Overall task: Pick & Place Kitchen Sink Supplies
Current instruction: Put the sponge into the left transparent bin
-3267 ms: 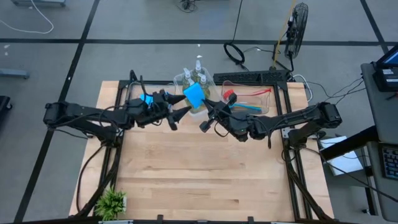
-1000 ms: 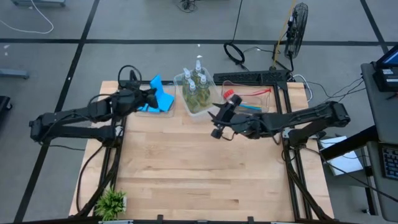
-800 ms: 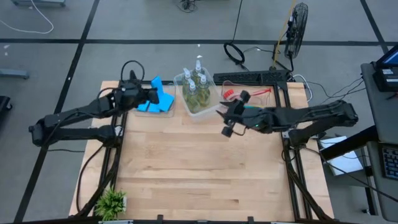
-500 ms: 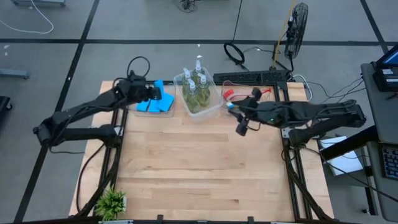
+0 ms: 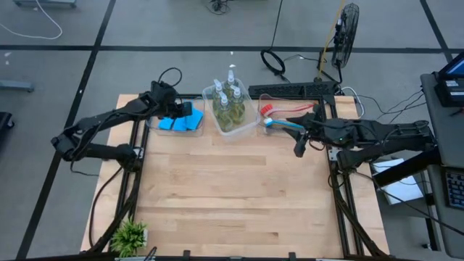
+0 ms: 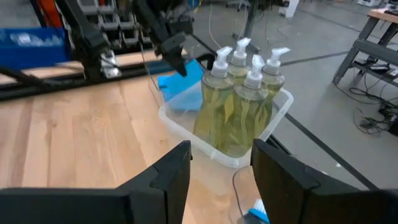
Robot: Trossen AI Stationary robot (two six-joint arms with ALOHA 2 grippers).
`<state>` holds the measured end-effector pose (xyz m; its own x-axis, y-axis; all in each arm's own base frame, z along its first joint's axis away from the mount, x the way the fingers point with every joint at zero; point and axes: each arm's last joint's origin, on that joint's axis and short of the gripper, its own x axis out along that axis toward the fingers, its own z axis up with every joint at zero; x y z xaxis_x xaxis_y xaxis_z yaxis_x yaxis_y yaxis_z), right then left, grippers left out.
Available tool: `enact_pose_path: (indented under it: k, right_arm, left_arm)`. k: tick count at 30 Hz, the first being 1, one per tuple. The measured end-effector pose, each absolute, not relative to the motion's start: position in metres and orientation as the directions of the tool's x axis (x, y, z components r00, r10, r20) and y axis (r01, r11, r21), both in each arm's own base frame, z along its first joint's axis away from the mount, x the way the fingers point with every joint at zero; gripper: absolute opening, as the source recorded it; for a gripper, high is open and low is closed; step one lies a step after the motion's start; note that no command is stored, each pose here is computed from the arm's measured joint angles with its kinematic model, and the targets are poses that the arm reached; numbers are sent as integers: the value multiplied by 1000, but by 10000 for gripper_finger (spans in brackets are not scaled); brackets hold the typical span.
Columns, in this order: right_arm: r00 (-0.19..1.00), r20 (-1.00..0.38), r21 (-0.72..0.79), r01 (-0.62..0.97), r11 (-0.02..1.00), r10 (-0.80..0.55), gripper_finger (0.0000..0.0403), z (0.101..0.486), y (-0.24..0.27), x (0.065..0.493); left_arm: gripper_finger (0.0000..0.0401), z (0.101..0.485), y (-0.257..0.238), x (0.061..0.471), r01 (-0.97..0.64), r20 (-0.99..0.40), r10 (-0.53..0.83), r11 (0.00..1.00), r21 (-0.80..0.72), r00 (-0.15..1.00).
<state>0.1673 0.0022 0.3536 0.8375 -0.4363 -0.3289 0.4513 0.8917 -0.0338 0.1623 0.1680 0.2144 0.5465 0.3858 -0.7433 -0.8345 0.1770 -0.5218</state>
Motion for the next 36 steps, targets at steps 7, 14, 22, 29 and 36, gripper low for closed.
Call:
enact_pose_path:
  k: [7, 14, 22, 29, 36]
  right_arm:
    - [865, -255, 10, 449, 894, -432, 155, 342, 1, 159]
    - [864, -258, 9, 449, 894, -432, 155, 337, 1, 158]
    - [865, -257, 9, 448, 894, -431, 155, 337, 1, 158]
    - [865, -257, 9, 448, 894, -431, 155, 337, 1, 158]
    - [874, -225, 30, 447, 894, -430, 155, 341, 1, 159]
  left_arm:
    - [7, 210, 174, 158, -822, -753, 337, 153, -548, 565]
    - [7, 200, 179, 158, -829, -777, 292, 136, -543, 557]
    - [26, 189, 183, 161, -848, -805, 266, 149, -508, 529]
    - [64, 192, 182, 161, -844, -797, 280, 197, -498, 536]
    - [143, 192, 182, 160, -843, -796, 280, 224, -489, 536]
